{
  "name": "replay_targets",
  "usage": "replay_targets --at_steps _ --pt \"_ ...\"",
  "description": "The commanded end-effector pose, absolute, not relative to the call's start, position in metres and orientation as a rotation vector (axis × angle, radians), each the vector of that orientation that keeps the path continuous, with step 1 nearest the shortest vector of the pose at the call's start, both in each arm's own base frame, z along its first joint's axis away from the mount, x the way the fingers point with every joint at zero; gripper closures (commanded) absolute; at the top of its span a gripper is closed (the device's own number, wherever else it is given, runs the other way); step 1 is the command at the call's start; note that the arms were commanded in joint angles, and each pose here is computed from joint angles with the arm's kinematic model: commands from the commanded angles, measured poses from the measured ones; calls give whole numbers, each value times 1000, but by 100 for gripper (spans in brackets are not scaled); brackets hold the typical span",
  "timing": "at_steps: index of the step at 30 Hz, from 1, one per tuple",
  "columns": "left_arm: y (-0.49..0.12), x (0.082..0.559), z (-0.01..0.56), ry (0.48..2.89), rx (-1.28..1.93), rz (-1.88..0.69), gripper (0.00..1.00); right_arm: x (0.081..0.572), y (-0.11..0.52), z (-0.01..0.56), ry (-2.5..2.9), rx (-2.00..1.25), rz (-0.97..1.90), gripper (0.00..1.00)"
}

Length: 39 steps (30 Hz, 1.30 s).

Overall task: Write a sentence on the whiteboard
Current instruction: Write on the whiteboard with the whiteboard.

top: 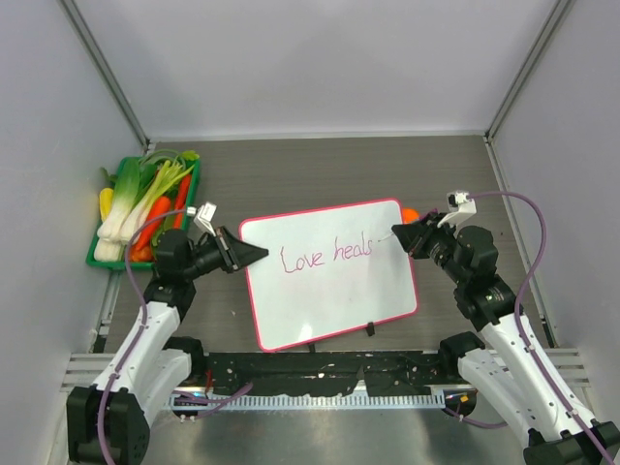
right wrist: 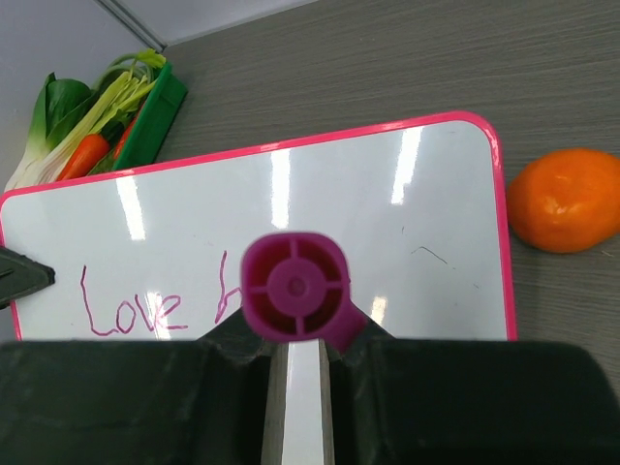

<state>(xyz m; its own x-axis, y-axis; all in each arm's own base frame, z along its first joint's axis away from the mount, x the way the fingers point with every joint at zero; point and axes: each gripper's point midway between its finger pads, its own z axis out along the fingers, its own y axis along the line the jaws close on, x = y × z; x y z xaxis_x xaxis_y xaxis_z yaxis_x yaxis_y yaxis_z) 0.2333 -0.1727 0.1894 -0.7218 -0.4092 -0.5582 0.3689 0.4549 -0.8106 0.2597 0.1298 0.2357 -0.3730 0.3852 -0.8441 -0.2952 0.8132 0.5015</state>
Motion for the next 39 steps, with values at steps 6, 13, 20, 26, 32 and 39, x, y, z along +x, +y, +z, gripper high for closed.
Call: replay_targets --at_steps 6,13,20,26,32,39 --pt "-120 257 144 2056 -172 -869 88 266 128 265 1727 46 709 99" --pt "-108 261 146 2039 -199 -776 52 266 129 264 1730 45 709 99" --pt "-110 262 153 2035 -186 -790 33 265 128 265 1724 48 709 99" --pt "-111 251 156 2022 -221 -823 27 265 128 268 1717 47 710 99" --pt "-116 240 151 2016 -297 -896 26 269 129 264 1720 45 705 99" --pt "-120 241 147 1994 -278 -925 26 270 126 260 1720 42 677 99"
